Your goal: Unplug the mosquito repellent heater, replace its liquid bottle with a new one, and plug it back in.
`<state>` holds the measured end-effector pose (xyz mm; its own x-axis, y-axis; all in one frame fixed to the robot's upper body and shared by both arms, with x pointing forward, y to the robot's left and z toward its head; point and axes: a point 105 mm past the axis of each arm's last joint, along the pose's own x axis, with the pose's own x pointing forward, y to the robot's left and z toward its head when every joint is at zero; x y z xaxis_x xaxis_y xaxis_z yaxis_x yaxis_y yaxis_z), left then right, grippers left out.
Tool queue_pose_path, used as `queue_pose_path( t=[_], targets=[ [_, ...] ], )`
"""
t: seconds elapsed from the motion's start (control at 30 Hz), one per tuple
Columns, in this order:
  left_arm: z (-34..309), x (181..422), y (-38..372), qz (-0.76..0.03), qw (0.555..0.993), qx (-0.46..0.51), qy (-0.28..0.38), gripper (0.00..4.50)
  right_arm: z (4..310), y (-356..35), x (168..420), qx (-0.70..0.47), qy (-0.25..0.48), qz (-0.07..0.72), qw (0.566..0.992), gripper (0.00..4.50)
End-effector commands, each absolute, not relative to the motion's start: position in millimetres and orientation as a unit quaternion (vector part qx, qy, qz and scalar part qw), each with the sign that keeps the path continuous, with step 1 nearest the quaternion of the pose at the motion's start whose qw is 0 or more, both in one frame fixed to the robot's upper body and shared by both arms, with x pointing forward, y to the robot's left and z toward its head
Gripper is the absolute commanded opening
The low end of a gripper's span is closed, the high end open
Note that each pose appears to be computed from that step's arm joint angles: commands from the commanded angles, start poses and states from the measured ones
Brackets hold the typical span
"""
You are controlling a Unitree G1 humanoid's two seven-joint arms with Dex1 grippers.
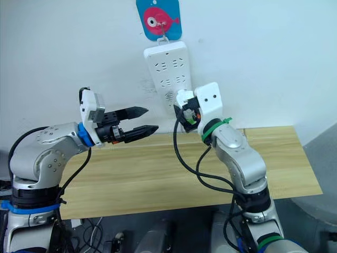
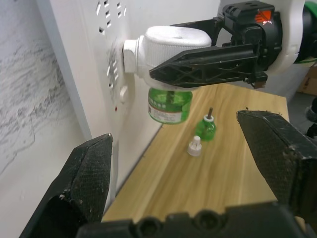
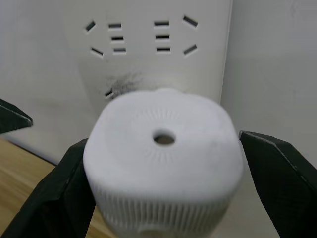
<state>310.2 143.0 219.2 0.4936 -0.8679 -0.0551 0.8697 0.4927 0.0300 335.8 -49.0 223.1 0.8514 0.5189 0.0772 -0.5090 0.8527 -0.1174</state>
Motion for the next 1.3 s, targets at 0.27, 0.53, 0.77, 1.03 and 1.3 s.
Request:
queue_pose_path(
  t=[0.27, 0.53, 0.77, 1.03, 1.3],
  targets=[
    [230, 298, 156, -0.506, 0.861, 0.040, 0.019, 4.50, 216, -76, 281, -0.054, -0.013, 0.363, 0.930, 4.48],
    [245, 293, 151, -0.519, 0.853, 0.053, -0.002, 4.50, 221, -52, 280, -0.020, -0.029, 0.414, 0.910, 2.53],
    [253, 279, 140, -0.548, 0.834, 0.067, -0.001, 4.50, 210, -41, 294, -0.019, -0.025, 0.394, 0.919, 0.05],
    [247, 273, 142, -0.555, 0.829, 0.065, 0.013, 4.50, 220, -38, 296, -0.004, -0.050, 0.393, 0.918, 0.05],
    [241, 272, 143, -0.558, 0.827, 0.068, 0.019, 4.50, 221, -32, 293, -0.010, -0.051, 0.402, 0.914, 0.05]
  ],
)
